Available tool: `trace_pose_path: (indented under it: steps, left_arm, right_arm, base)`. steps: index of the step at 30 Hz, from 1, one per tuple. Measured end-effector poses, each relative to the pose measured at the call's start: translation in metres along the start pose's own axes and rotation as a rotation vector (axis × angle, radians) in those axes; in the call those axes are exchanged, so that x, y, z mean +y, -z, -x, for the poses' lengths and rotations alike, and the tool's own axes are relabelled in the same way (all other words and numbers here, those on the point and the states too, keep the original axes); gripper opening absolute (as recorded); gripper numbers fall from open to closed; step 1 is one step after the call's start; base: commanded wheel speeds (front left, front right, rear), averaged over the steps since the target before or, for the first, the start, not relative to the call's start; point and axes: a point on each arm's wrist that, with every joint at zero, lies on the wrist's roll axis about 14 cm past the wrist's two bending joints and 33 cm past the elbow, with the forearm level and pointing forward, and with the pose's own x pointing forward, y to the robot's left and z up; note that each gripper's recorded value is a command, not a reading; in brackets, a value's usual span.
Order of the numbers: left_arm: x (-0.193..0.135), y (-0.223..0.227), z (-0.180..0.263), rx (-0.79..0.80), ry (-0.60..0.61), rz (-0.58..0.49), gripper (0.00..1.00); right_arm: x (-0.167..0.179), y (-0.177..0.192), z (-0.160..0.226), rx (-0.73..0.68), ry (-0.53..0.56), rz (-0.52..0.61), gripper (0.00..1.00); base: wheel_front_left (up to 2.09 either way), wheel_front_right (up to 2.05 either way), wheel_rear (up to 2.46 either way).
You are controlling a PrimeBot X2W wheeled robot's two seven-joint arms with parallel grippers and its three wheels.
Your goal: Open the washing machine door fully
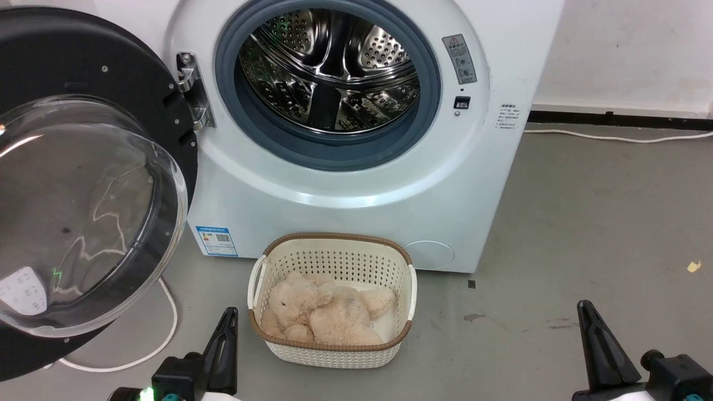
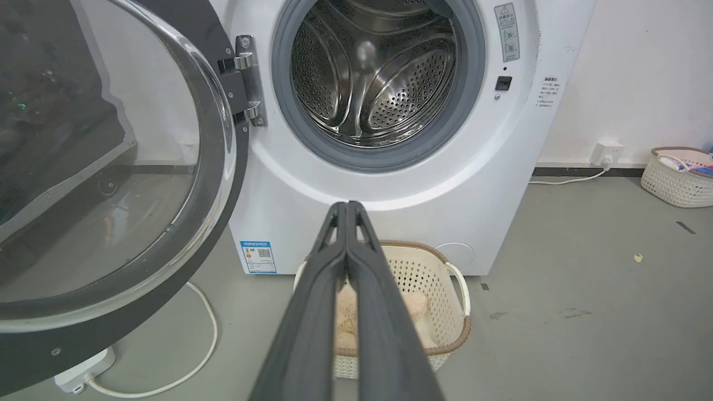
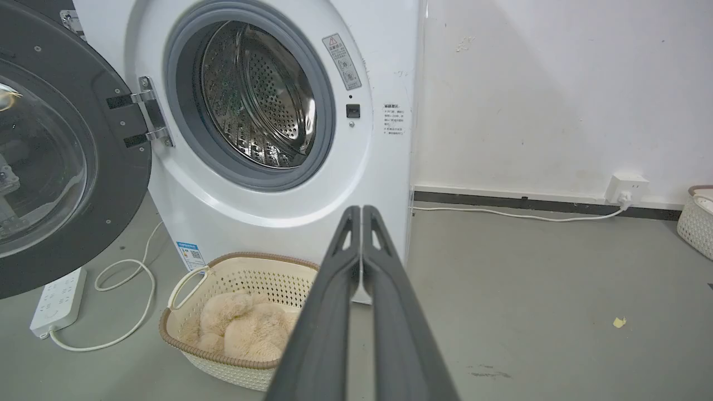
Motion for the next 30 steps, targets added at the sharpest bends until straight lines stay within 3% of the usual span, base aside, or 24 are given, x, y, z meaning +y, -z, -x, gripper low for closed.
trace_pose_path:
  steps: [30]
  left_arm:
    - [0.0022, -0.0016, -0.0072, 0.019, -0.007, -0.013, 0.00]
  right_arm:
    - [0.0043, 0.0028, -0.0058, 0.044, -0.016, 0.024, 0.00]
  base:
    - [0.00, 0.00, 0.00]
